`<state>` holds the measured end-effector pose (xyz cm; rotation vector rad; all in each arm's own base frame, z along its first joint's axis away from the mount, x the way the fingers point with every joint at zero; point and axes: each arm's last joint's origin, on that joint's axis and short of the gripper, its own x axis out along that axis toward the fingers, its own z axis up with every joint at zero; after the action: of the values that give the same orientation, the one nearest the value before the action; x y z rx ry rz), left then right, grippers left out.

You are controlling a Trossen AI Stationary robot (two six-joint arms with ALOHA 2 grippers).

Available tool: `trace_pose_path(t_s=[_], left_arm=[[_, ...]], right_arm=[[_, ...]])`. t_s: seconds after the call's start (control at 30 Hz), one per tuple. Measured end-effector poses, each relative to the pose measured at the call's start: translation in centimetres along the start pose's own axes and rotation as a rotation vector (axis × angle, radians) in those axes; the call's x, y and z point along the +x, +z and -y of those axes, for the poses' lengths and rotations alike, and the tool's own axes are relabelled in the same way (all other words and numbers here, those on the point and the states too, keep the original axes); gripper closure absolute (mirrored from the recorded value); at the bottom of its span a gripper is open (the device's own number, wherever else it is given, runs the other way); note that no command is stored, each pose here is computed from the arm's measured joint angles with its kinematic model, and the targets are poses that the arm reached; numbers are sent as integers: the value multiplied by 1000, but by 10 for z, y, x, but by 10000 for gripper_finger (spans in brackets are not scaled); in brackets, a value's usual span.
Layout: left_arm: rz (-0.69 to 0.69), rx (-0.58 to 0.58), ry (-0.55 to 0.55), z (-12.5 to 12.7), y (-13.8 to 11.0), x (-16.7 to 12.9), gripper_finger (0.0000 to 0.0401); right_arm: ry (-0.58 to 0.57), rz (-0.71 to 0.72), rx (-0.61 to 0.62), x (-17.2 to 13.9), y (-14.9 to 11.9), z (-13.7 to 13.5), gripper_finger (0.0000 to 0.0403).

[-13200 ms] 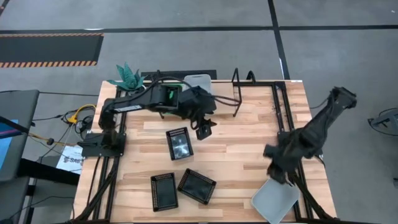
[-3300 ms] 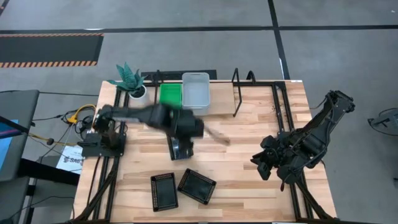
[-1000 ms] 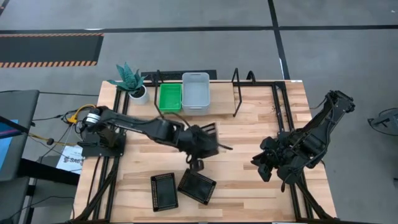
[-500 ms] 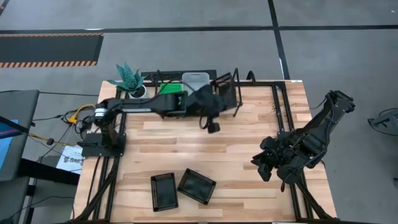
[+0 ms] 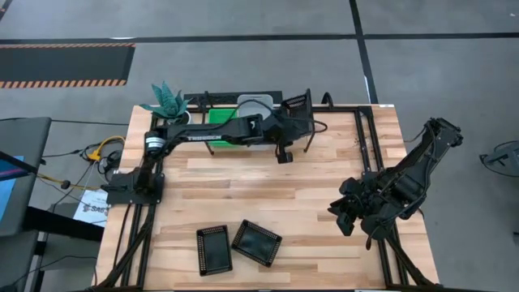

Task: Stack baskets on shelf by color
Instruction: Put the top black bin on the shelf

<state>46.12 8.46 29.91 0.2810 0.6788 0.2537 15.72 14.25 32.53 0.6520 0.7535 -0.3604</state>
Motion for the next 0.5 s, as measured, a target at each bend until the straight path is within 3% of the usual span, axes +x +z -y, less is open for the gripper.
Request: trace_pose_path(t_s=[0.17, 0.5], left_arm=[[-68, 53, -18, 8, -15, 24, 401], [-199, 45, -27, 11, -40, 50, 401]], right_arm=[[0, -2, 7, 0, 0, 0, 285], [0, -3, 8, 0, 0, 0, 285]])
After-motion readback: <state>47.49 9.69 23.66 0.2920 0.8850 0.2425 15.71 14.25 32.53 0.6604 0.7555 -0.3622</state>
